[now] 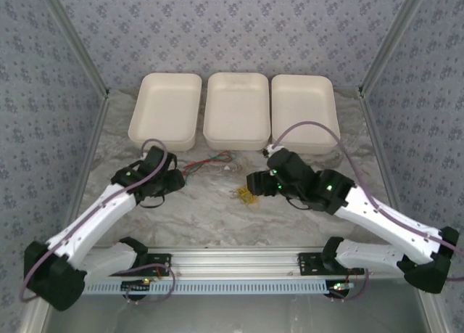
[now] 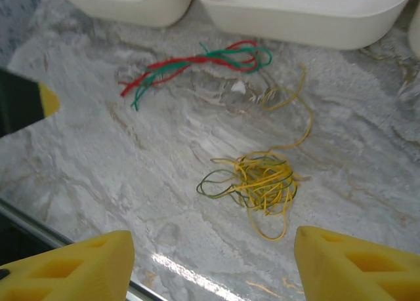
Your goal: Untangle the cables
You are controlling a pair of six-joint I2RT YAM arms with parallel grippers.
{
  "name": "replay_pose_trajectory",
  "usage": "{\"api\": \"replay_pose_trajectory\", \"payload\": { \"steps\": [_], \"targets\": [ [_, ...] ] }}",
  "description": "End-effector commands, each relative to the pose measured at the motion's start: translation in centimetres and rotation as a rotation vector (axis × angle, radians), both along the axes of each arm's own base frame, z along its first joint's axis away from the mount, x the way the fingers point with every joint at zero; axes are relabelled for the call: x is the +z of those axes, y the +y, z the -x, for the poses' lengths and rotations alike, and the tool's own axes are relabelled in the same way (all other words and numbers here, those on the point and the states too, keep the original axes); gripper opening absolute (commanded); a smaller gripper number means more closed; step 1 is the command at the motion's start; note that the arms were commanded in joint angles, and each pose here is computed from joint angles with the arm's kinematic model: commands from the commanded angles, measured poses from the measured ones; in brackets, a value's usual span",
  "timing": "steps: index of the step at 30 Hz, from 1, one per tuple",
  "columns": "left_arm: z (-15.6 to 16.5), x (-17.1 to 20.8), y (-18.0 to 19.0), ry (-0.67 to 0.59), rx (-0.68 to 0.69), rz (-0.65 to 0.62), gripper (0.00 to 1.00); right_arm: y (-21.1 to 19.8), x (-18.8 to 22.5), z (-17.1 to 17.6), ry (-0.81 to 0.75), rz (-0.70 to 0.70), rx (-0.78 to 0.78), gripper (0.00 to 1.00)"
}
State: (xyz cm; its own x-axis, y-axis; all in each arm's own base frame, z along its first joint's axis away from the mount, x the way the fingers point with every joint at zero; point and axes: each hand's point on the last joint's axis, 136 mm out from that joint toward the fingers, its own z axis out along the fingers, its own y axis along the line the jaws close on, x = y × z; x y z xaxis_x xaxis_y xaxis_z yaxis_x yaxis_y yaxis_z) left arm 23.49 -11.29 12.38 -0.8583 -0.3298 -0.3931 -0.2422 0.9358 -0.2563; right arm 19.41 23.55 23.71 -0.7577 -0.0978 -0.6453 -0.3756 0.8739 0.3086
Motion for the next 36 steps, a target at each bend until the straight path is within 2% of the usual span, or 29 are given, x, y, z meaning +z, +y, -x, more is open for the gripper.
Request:
{"api": "replay_pose_trajectory", "payload": {
  "steps": [1, 3, 6, 12, 14, 17, 22, 26, 36],
  "targets": [
    [-2.1, -0.6, -1.5, -0.005, -0.046, -0.027, 0.53, 0.4, -0.3, -0.1, -0.017, 0.012, -0.038, 0.67],
    [-3.2, -1.3, -1.8, -0.009, -0.067, -0.055, 0.51, 1.1, -0.9, 0.1, -0.003, -0.006, -0.030, 0.68],
    [-3.8, -2.2, -1.8, 0.015, -0.102, -0.102, 0.43, 1.6, -1.6, 0.1, 0.011, -0.030, -0.032, 0.68],
    [-4.8, -4.2, -2.3, 0.053, -0.114, -0.109, 0.43, 2.2, -3.5, -0.4, 0.061, -0.026, -0.045, 0.68],
    [-5.2, -4.6, -2.3, 0.057, -0.102, -0.089, 0.48, 3.3, -3.9, -0.6, 0.078, -0.055, -0.040, 0.68],
    [-6.5, -4.5, -3.0, 0.027, -0.131, -0.070, 0.49, 4.7, -5.2, -0.8, 0.119, -0.062, -0.041, 0.67],
    [-7.7, -5.3, -3.4, 0.061, -0.229, -0.184, 0.44, 5.7, -6.6, -1.1, 0.160, -0.044, -0.047, 0.63],
    [-8.1, -6.2, -3.6, 0.088, -0.282, -0.261, 0.44, 5.3, -6.6, -1.3, 0.156, -0.046, -0.066, 0.63],
    [-8.5, -9.4, -3.3, 0.136, -0.295, -0.346, 0.44, 5.7, -7.4, -1.2, 0.179, -0.059, -0.070, 0.64]
  ]
}}
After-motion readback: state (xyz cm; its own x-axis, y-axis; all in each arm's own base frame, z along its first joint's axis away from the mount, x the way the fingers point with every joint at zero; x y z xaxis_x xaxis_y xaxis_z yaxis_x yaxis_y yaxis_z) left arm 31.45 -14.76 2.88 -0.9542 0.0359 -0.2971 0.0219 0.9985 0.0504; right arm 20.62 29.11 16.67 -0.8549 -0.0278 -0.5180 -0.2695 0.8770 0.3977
